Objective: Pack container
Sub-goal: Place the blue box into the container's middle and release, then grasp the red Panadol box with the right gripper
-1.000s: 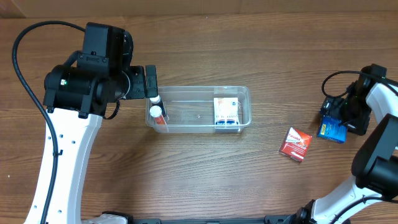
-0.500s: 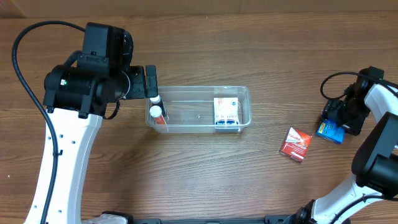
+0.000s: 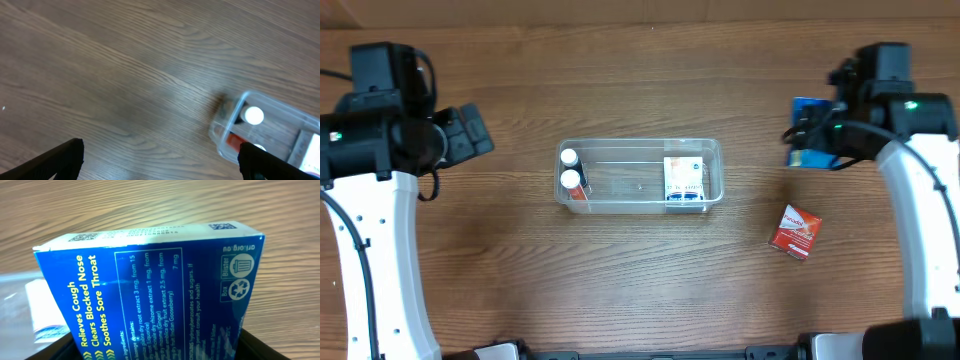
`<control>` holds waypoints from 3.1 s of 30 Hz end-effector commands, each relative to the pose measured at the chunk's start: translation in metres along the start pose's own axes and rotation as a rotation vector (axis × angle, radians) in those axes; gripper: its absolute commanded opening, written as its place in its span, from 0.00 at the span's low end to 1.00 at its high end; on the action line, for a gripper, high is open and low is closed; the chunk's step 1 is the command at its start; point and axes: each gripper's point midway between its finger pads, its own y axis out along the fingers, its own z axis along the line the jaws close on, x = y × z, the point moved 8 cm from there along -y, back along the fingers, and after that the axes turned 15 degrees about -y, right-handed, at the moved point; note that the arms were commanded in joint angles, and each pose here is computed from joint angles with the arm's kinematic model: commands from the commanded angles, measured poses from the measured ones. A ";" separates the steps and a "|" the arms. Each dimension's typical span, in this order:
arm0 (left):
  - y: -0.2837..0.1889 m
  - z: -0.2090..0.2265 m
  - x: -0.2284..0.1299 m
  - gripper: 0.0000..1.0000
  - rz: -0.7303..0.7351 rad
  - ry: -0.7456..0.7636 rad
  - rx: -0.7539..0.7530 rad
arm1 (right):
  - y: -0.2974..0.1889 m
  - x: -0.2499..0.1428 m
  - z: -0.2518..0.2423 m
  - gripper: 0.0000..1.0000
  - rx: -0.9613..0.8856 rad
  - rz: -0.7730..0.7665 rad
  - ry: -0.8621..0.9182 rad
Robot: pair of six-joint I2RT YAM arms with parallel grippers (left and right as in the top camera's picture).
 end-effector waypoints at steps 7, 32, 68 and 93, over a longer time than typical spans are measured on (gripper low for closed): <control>-0.001 0.003 0.002 1.00 0.014 -0.029 -0.017 | -0.005 0.002 0.167 0.72 0.224 -0.051 -0.179; -0.001 0.005 -0.001 1.00 0.029 -0.028 -0.008 | 0.123 -0.003 0.250 0.73 0.260 0.140 -0.105; -0.001 0.004 -0.001 1.00 0.028 -0.028 -0.009 | 0.011 -0.067 -0.019 1.00 -0.154 0.234 0.434; -0.001 0.005 -0.001 1.00 0.029 -0.028 -0.008 | 0.148 -0.154 -0.012 1.00 -0.106 0.348 0.414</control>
